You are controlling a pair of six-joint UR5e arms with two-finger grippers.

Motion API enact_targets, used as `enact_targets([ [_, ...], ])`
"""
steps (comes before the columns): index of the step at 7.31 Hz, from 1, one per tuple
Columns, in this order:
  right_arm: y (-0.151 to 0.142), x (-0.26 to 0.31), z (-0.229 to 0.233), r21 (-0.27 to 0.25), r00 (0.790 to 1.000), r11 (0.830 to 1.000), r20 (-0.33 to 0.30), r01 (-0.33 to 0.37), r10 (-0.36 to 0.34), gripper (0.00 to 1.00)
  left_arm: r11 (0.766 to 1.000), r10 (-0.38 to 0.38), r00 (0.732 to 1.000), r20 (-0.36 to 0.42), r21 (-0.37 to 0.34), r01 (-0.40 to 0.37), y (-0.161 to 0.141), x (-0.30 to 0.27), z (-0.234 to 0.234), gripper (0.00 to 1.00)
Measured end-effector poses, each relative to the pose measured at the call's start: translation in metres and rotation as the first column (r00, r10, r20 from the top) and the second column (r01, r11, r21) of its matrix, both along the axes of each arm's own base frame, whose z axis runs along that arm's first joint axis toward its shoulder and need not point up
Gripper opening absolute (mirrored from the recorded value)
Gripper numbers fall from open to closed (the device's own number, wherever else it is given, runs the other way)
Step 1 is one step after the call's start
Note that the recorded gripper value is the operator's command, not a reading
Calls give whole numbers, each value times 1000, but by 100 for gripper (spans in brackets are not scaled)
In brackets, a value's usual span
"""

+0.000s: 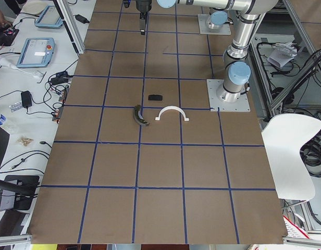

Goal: Place bearing gear from tray to pile

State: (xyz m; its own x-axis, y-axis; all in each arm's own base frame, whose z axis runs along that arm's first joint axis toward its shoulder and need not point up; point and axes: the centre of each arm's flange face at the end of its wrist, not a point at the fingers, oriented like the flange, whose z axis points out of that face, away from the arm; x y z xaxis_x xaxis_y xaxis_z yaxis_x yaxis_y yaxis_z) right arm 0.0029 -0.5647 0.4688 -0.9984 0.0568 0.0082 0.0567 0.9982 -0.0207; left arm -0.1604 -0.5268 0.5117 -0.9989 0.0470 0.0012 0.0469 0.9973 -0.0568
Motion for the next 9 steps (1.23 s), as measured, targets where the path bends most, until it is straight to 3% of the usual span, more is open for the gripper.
enact_targets([
  [1, 0, -43, -6, 16, 1000, 1000, 0, 5, -5, 100, 1000, 0, 1000, 0, 0, 0, 0, 0, 0, 100],
  [5, 3, -249, -82, 66, 993, 992, 40, -109, 107, 100, 1000, 0, 1000, 0, 1, 0, 0, 0, 0, 100],
  [9, -4, -362, -182, 61, 991, 989, 29, -132, 131, 100, 1000, 0, 1000, 0, 0, 0, 0, 0, 0, 100],
])
